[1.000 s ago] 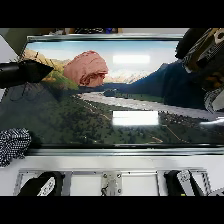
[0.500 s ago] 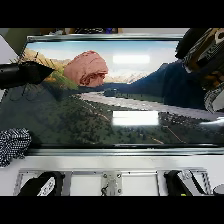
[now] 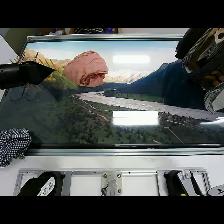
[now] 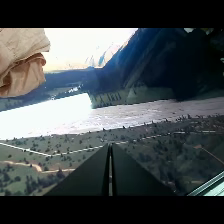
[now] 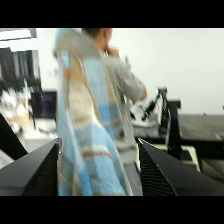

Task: Fold the clothes and pants, and hang the long-sleeved shirts on hangers.

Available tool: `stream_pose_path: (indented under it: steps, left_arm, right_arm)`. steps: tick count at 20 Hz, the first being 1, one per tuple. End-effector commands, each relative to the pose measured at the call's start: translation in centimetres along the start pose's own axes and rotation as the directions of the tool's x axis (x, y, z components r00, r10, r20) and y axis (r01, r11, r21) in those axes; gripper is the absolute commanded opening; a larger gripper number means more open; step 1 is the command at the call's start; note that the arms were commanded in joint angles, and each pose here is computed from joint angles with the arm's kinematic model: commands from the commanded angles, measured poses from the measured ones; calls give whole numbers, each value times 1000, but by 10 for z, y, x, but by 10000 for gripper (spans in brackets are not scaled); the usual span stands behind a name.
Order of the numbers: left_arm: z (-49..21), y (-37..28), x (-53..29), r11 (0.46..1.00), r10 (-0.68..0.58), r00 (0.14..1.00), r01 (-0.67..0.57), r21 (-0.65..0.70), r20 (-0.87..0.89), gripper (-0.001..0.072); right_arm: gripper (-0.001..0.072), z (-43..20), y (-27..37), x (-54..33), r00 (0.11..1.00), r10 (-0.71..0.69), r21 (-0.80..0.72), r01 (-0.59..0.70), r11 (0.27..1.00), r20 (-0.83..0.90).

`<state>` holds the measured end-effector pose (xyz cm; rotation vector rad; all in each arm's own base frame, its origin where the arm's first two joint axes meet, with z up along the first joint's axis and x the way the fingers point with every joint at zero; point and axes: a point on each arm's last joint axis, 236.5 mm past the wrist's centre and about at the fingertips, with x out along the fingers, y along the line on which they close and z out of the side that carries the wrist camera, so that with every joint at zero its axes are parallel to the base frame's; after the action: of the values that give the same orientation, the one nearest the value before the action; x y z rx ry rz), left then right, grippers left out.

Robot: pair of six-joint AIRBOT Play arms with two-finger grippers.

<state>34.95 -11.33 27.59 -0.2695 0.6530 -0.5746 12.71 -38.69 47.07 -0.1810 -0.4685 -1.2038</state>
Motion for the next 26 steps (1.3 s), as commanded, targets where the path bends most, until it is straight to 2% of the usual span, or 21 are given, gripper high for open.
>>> stream_pose_path:
  steps: [1, 6, 8, 10, 12, 14, 15, 16, 18, 19, 21, 22, 23, 26]
  left_arm:
    - [-1, 0, 0, 1000, 0, 1000, 0, 0, -4, 15]
    - [-5, -1, 0, 1000, -5, 1000, 5, 0, -19, 14]
    - [-10, -3, 0, 1000, -12, 999, 12, 0, -41, 15]
    - [-14, -4, 0, 1000, -16, 998, 16, -1, -57, 14]
    - [-14, -4, 0, 1000, -17, 998, 17, -1, -59, 14]
    - [-15, -4, 0, 1000, -18, 998, 18, -2, -63, 14]
    - [-16, -4, -1, 1000, -20, 998, 20, -2, -67, 14]
    - [-17, -5, -1, 1000, -22, 997, 22, -3, -73, 14]
    - [-20, -5, -1, 1000, -24, 996, 24, -7, -84, 13]
    - [-20, -6, -1, 1000, -25, 996, 24, -7, -83, 14]
    - [-20, -5, -1, 999, -25, 996, 23, -22, -83, 14]
    - [-20, -5, -1, 999, -24, 996, 23, -22, -83, 14]
    - [-20, -5, -1, 1000, -24, 996, 22, -22, -83, 14]
    - [-25, -9, 6, 1000, -20, 994, 21, 4, -107, 14]
  right_arm:
    - [538, 65, 10, -23, 985, 23, 202, -59, 978, 173]
    - [533, 113, 69, -66, 959, 167, 348, -241, 906, 230]
    - [532, 101, 105, -79, 951, 273, 401, -308, 863, 143]
    - [531, 63, 154, -96, 908, 418, 441, -365, 820, -26]
    - [531, 20, 215, -129, 786, 587, 435, -468, 769, -193]
    - [531, -2, 289, -184, 578, 774, 424, -653, 628, -257]
    - [529, -6, 326, -223, 437, 861, 425, -749, 508, -259]
    - [529, -7, 357, -263, 292, 924, 437, -818, 375, -247]
    - [529, -10, 406, -367, -82, 974, 440, -898, 20, -213]
    - [529, -13, 414, -418, -268, 944, 451, -878, -157, -193]
    - [529, -12, 407, -502, -605, 790, 554, -693, -461, -99]
    - [528, -13, 398, -527, -708, 705, 600, -586, -545, -50]
    - [527, -22, 394, -541, -765, 643, 633, -518, -575, -42]
    - [524, -62, 392, -560, -826, 551, 697, -464, -547, -118]
